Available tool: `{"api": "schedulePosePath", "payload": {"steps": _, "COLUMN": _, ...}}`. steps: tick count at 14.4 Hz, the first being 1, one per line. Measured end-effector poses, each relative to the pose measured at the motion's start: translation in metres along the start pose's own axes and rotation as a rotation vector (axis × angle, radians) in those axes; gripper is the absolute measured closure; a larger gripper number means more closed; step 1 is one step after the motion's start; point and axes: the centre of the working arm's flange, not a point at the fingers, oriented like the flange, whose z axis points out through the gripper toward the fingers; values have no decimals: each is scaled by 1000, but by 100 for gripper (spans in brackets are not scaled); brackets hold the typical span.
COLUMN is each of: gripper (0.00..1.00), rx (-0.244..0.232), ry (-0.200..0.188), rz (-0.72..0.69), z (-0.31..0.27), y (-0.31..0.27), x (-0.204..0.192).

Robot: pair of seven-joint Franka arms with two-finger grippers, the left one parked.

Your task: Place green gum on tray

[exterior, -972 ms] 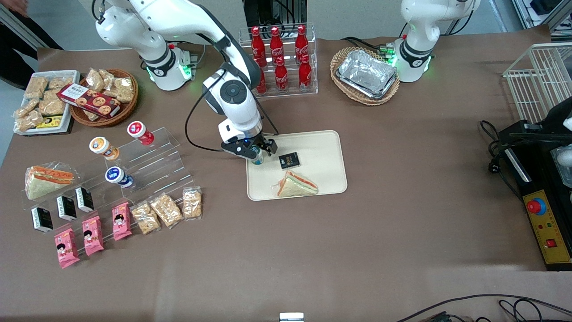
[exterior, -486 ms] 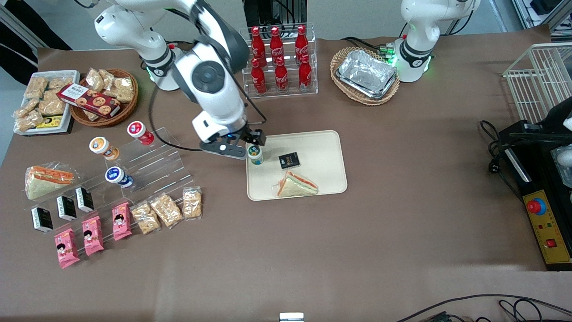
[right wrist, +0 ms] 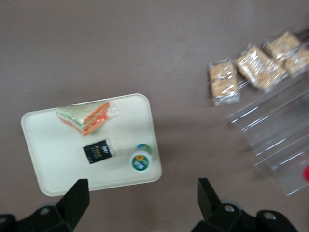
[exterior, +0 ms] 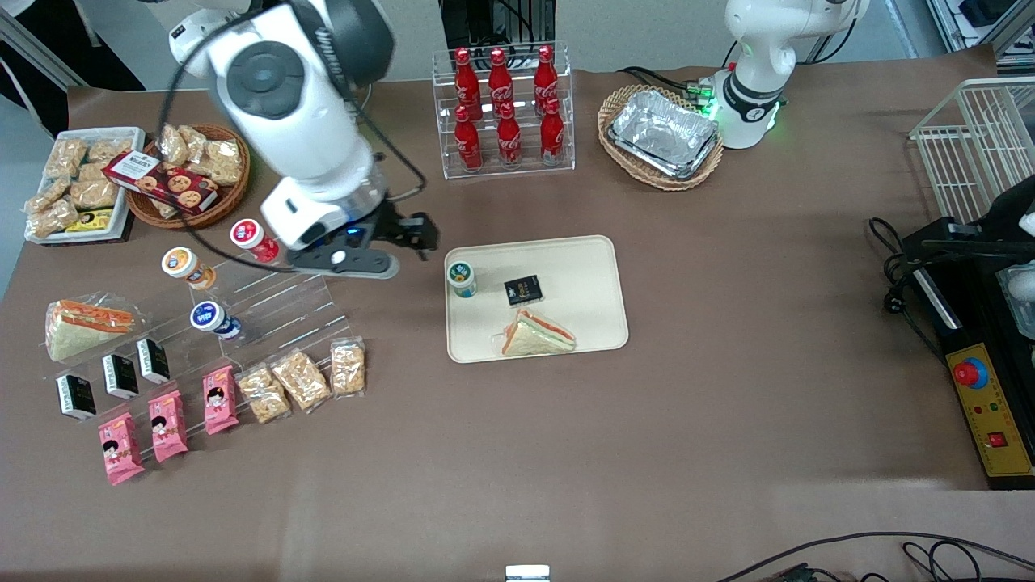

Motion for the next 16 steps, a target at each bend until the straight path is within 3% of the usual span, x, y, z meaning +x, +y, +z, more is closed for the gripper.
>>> {"api": "schedulePosePath", "payload": {"steps": 3, "gripper": 0, "rx": -45, "ry": 35, "rz": -117, "z": -33, "y": 57, "x": 20}}
{"api": "schedulePosePath", "payload": {"steps": 12, "gripper": 0, "rx": -52, "ry": 12, "rz": -193, "z": -56, "y": 277, "x": 71}}
{"api": "schedulePosePath", "payload": {"steps": 16, "gripper": 0, "rx": -49, "ry": 18, "rz": -186, "z": -60, "y": 304, "x": 74}}
